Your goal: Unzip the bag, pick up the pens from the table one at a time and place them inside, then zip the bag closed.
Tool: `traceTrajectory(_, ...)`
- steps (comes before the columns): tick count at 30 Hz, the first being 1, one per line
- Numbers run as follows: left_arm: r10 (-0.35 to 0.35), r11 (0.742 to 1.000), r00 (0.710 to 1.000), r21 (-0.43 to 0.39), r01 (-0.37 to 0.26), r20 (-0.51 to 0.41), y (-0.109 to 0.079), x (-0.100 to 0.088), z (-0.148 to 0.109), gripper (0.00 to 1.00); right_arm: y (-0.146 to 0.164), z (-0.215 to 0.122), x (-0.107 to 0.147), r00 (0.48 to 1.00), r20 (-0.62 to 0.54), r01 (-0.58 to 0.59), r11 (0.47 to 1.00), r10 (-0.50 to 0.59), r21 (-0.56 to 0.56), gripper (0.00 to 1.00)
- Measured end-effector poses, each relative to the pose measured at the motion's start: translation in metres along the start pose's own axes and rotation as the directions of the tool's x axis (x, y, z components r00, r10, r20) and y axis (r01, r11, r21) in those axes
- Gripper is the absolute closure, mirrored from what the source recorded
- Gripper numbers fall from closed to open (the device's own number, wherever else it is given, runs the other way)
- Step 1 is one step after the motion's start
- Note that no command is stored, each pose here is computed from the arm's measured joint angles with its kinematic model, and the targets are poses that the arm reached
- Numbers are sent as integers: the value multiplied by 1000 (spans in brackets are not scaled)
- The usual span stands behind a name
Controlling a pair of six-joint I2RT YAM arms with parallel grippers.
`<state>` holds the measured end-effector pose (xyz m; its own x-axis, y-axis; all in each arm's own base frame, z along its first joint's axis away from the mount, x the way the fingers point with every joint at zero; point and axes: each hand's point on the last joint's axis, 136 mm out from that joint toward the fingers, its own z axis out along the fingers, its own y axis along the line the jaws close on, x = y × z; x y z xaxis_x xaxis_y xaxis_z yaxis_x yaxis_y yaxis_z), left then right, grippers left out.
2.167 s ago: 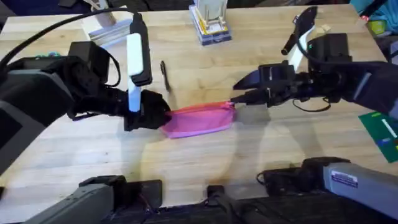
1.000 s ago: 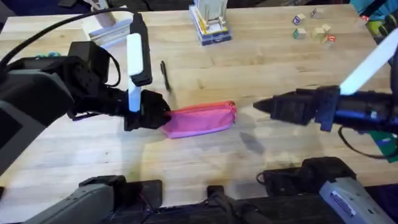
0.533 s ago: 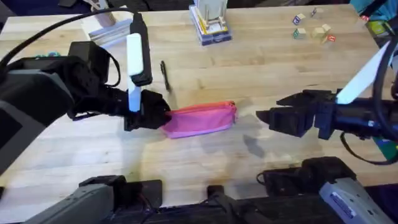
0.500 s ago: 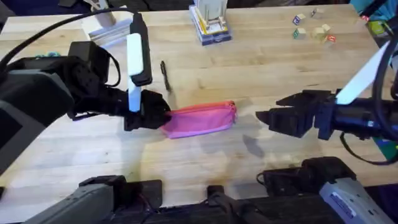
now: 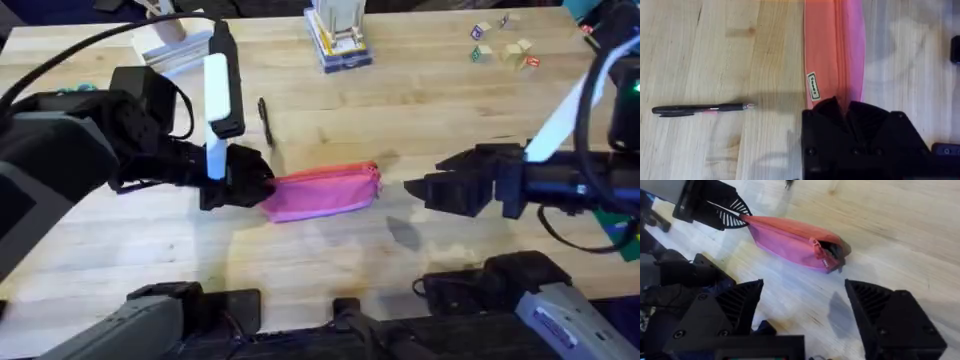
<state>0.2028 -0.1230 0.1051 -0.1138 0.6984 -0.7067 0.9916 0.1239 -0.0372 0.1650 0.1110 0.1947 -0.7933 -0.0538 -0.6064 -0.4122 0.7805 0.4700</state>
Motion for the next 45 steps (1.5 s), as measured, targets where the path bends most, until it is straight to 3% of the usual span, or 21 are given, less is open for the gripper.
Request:
traceTrajectory(7, 0, 1000, 1000, 0, 0, 0, 0, 0, 0, 959, -5, 13, -5, 999, -38, 27, 1000, -26, 12, 4)
traceTrajectory(20, 0, 1000, 1000, 0, 0, 0, 0, 0, 0, 959, -10, 64, 11, 963, -253, 108, 992, -89, 62, 5)
traceTrajectory(32, 0, 1000, 1000, 0, 0, 0, 0, 0, 0, 959, -18, 105, 13, 937, -325, 171, 979, -128, 109, 11)
traceTrajectory(38, 0, 1000, 1000, 0, 0, 0, 0, 0, 0, 959, -23, 112, 14, 934, -338, 164, 979, -115, 123, 145)
traceTrajectory(45, 0, 1000, 1000, 0, 0, 0, 0, 0, 0, 959, -22, 113, 10, 939, -322, 168, 978, -122, 120, 468)
